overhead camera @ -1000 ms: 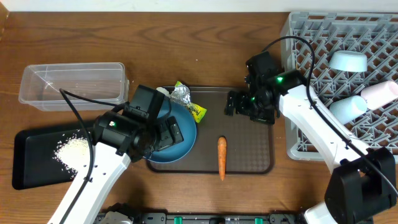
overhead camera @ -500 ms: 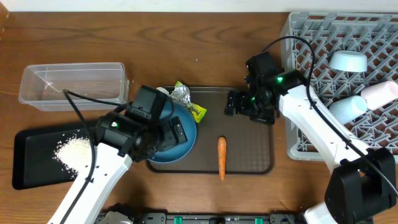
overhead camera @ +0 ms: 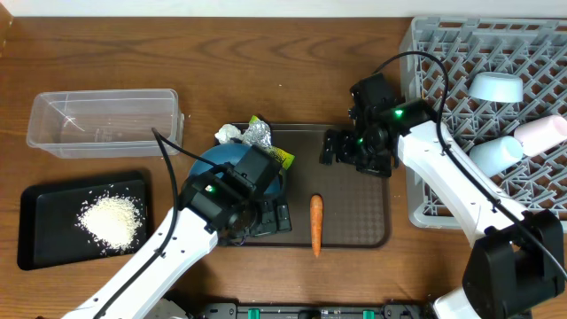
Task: Sort waste into correct bins and load items into the dishwasher rack
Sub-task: 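Lower the left gripper onto the carrot on the tray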
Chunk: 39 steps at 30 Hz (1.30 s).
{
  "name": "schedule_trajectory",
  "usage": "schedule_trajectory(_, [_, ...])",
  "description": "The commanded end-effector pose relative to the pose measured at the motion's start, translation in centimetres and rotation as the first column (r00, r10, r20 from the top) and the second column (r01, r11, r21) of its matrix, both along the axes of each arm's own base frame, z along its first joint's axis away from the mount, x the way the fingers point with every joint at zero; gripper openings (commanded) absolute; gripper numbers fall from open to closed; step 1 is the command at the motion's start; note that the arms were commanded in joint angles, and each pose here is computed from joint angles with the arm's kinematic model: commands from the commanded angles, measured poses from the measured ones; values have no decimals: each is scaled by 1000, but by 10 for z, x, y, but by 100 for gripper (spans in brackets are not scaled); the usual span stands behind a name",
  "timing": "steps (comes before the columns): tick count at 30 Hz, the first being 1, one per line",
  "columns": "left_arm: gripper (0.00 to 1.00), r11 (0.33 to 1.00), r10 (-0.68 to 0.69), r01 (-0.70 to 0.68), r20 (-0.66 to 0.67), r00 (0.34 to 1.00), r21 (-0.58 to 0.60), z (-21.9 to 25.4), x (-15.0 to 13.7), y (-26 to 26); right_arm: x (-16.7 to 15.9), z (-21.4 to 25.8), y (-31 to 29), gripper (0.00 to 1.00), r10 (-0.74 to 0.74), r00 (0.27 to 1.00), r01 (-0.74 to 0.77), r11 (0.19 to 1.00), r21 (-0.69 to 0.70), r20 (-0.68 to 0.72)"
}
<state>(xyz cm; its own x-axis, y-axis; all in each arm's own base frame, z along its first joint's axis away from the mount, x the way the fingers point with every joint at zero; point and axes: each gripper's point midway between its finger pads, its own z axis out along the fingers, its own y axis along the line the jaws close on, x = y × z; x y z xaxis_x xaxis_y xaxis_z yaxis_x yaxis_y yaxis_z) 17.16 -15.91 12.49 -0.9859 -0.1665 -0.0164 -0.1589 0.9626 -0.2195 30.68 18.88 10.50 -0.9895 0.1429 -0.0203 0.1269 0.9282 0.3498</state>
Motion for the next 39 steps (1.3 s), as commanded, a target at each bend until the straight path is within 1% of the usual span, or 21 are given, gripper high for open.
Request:
schedule_trajectory(1, [98,999,18,-17,-16,1000,39,-8,-1,5,-2,-3,3,99,-1,1000,1,1000,-8,-9])
schedule_trajectory(5, [98,999,18,-17,-21,1000,42,-16,0,4,-2,-3,3,99,-1,1000,1,1000,-8,-9])
schedule_trajectory(7, [98,999,18,-16,-26,999,47,-21,0,4,-7,-2,6,99,6,1000,-5,1000,16,-30])
schedule_trajectory(9, [98,998,5,-3,-36,999,56,-25,-1,5,-10,-3,5,99,24,999,-24,1000,11,-37])
schedule_trajectory(12, [98,997,-31,33,-40,999,63,-26,-2,6,3,-1,-3,99,-1,1000,1,1000,2,4])
schedule_trajectory(14, [98,997,-31,34,-42,999,64,-26,-2,6,15,1,-17,99,-56,998,56,998,8,17])
schedule_trajectory(16, [98,997,-31,34,-42,999,64,-26,-2,6,24,1,-35,99,-142,990,141,990,16,3])
schedule_trajectory(21, [98,998,-31,33,-37,999,61,-26,-1,5,44,5,-87,99,-318,947,320,944,82,-36])
schedule_trajectory(25, [98,998,-31,32,-20,999,49,-26,3,2,44,6,-121,99,-411,908,417,904,94,-80])
schedule_trajectory(27, [98,999,-31,32,-12,999,43,-26,5,1,41,5,-128,99,-432,896,441,893,92,-103])
schedule_trajectory(33, [98,999,-32,32,6,999,25,-25,9,-4,39,5,-124,99,-368,926,375,923,86,-79])
schedule_trajectory(39, [98,998,-51,51,4,999,-23,-25,10,-17,37,5,-116,99,-348,934,354,931,87,-79])
